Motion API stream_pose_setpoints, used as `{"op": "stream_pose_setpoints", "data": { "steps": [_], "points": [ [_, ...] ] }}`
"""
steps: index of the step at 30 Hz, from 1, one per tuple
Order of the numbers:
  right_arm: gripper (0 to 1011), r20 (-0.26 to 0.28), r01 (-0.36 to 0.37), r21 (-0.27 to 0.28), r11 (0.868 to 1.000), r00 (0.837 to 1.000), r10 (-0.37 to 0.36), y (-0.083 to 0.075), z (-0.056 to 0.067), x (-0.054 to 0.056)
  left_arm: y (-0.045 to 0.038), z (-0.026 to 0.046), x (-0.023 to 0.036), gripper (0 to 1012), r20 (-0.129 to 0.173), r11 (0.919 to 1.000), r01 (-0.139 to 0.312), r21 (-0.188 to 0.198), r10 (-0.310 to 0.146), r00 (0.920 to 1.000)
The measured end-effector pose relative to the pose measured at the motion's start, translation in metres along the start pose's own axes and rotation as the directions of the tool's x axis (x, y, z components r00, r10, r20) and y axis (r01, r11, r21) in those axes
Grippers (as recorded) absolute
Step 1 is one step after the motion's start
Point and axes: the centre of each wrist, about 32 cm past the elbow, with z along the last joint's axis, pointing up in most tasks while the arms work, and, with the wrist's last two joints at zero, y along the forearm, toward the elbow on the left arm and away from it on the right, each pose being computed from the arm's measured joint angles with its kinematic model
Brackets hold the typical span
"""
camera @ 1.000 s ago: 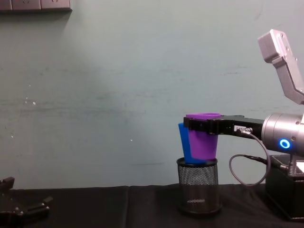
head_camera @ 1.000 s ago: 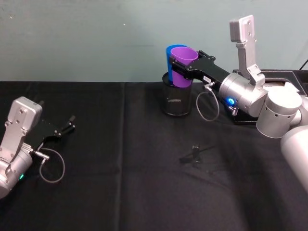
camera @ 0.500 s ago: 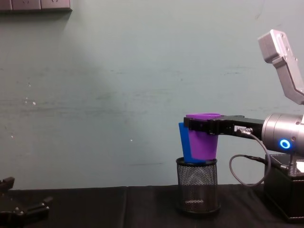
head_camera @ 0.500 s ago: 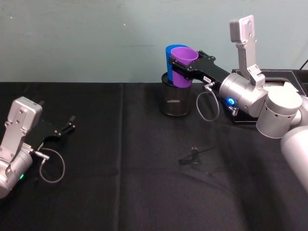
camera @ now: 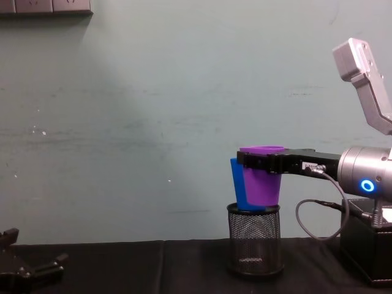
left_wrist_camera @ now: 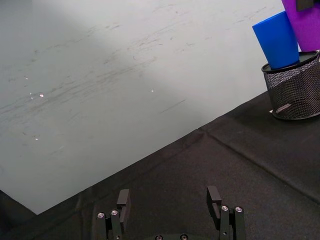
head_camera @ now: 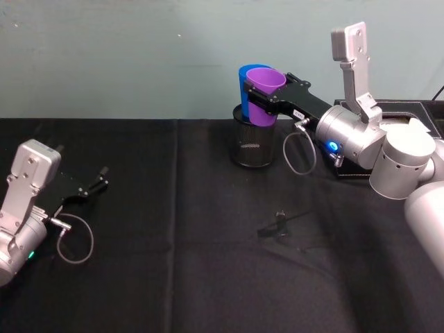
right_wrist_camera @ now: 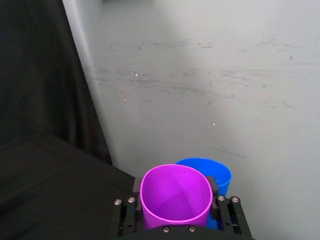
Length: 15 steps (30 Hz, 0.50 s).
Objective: Pick up one cup with a gripper and tap it against the other cup.
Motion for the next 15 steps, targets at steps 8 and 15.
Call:
{"op": "stream_pose_setpoints", "data": {
  "steps": [8, 15],
  "points": [
    [730, 0.000, 0.000, 0.000, 1.000, 1.000, 0.000, 0.0000, 0.0000, 0.0000, 0.0000, 0.0000, 0.0000, 1000, 0.000, 1.0000, 0.000, 0.000, 0.000, 1.0000],
    [729, 0.000, 0.000, 0.000, 1.000, 1.000, 0.000, 0.0000, 0.0000, 0.0000, 0.0000, 0.0000, 0.0000, 1000, 0.000, 1.0000, 0.000, 0.000, 0.000, 1.0000]
  ]
}}
